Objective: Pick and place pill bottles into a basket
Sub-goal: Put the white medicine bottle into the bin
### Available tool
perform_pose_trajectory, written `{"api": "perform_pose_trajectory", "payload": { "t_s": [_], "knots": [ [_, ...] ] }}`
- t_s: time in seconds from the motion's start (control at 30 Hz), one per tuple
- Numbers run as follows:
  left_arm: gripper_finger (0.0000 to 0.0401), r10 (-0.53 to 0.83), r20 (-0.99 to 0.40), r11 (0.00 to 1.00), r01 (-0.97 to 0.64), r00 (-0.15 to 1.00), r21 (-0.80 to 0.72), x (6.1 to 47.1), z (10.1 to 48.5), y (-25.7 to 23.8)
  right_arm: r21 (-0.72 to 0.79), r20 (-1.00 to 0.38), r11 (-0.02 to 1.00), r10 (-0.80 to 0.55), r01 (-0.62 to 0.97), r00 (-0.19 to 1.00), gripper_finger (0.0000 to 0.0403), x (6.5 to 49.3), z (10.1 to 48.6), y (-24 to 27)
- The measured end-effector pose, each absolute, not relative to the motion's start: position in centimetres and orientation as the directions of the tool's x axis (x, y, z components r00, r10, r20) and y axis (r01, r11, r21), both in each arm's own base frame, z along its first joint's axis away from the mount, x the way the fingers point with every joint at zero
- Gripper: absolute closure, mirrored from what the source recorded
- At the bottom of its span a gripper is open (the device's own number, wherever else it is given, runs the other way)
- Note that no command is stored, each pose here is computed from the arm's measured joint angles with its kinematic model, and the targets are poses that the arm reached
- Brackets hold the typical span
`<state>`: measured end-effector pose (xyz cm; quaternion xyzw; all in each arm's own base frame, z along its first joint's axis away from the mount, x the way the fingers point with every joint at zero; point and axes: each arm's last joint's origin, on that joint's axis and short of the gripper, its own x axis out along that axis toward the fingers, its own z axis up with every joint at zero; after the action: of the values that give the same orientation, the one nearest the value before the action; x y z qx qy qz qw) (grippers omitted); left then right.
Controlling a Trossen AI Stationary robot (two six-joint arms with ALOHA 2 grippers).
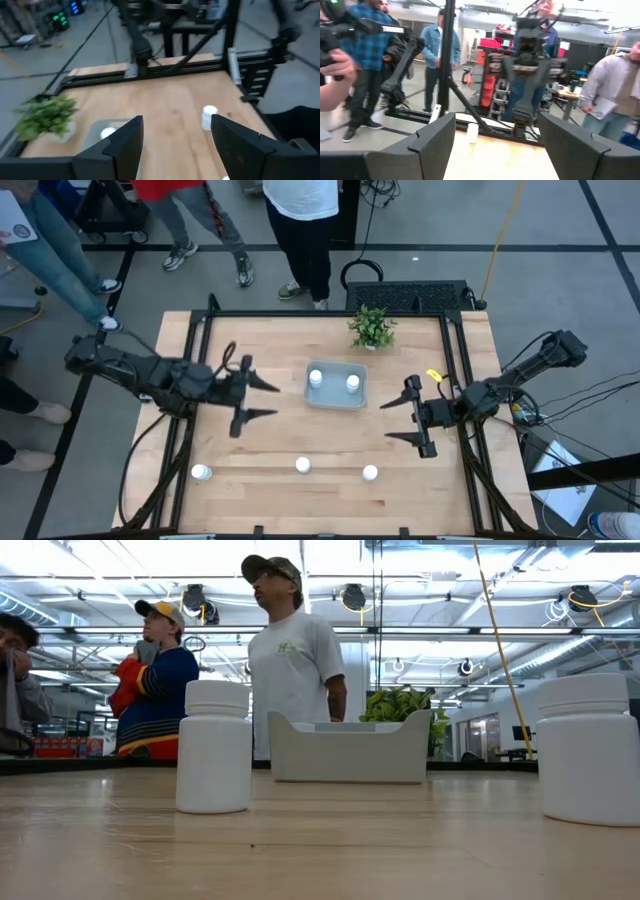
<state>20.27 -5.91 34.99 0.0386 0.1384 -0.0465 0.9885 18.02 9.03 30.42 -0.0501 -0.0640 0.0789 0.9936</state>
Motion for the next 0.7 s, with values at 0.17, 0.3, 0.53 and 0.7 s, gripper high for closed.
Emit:
{"api": "perform_pose_trajectory", "payload": {
  "t_s": [0.17,0.3,0.53,0.7],
  "knots": [
    [0.0162,-0.141,-0.169,0.986,0.154,0.976,0.068,20.0,32.2,-6.9,-0.127,0.109,0.987,0.108,-0.094,0.988,0.0124,17.9,30.3,9.1],
    [0.0162,-0.151,-0.162,0.982,0.167,0.975,0.092,19.8,30.3,-7.9,-0.143,0.083,0.985,0.112,-0.099,0.99,0.0124,17.9,30.1,9.2],
    [0.0162,-0.085,-0.165,0.986,0.107,0.983,0.127,18.8,27.8,-9.0,-0.209,0.039,0.978,0.031,-0.022,0.999,0.0124,18.4,29.3,9.7],
    [0.0162,-0.096,-0.125,0.985,0.112,0.988,0.13,17.9,27.5,-9.6,-0.235,0.028,0.972,0.027,-0.019,0.999,0.0124,18.2,29.1,10.1]
  ]
}}
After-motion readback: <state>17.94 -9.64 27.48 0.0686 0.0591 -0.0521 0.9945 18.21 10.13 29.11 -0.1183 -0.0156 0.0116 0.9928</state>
